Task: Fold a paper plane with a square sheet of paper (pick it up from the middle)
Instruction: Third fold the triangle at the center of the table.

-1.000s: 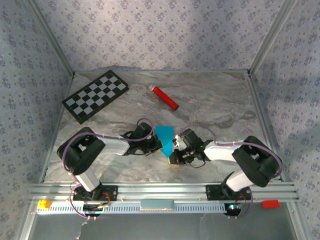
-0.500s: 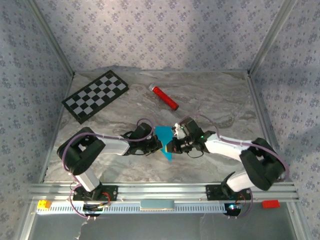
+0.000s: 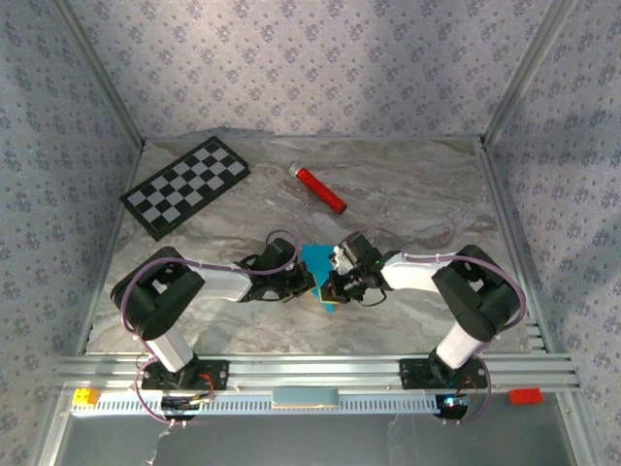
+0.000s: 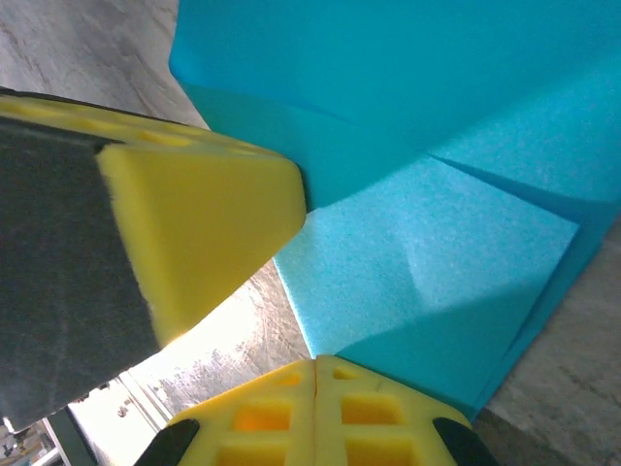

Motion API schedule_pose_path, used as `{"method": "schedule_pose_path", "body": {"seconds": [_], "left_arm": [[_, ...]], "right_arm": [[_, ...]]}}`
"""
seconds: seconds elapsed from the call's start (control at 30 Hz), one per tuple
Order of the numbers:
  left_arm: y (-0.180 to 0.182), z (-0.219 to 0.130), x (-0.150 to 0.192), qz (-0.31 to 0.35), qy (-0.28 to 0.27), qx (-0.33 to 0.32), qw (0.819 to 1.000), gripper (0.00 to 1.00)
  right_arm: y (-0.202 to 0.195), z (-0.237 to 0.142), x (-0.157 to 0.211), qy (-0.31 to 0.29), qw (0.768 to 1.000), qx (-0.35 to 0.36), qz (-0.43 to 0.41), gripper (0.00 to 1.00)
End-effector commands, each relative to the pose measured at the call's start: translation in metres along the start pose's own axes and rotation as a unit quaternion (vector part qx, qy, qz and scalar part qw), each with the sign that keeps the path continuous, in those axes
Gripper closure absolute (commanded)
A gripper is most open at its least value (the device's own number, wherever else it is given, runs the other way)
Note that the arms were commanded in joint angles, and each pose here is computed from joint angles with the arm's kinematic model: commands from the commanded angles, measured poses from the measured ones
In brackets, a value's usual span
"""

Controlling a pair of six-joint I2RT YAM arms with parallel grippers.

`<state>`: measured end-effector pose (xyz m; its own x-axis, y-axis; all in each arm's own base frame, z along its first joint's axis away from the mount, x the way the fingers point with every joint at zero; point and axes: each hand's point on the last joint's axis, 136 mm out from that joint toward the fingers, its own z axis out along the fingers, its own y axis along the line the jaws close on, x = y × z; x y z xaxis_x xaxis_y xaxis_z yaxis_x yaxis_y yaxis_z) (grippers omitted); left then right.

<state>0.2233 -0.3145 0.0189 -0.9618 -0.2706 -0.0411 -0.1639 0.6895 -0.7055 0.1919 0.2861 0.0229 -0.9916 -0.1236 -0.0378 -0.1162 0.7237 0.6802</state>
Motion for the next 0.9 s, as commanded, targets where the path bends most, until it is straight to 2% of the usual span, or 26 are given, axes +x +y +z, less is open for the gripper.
{"method": "schedule_pose_path", "body": {"seconds": [0.0,0.13,0.33,0.47,0.67,0.87], "left_arm": [[0.026,0.004,0.006,-0.008,0.006,-0.052,0.999,1.00],[0.024,0.003,0.005,-0.003,0.007,-0.056,0.998,1.00],[0.026,0.003,0.007,-0.004,0.008,-0.059,0.998,1.00],[0.027,0.003,0.007,-0.004,0.008,-0.060,0.998,1.00],[0.027,0.003,0.006,-0.004,0.008,-0.059,0.998,1.00],[0.024,0.002,0.005,0.000,0.005,-0.058,0.998,1.00]], "right_arm": [[-0.023,0.004,0.016,0.022,0.999,0.032,0.027,0.96],[-0.033,0.003,0.026,0.027,0.998,0.044,0.031,0.96],[0.009,-0.014,0.008,-0.003,1.000,-0.016,-0.003,0.96],[0.019,-0.010,0.000,0.000,1.000,-0.020,-0.011,0.96],[0.004,0.010,-0.001,0.015,1.000,-0.003,0.009,0.96],[-0.023,0.013,0.015,0.025,0.999,0.034,0.028,0.98]]}}
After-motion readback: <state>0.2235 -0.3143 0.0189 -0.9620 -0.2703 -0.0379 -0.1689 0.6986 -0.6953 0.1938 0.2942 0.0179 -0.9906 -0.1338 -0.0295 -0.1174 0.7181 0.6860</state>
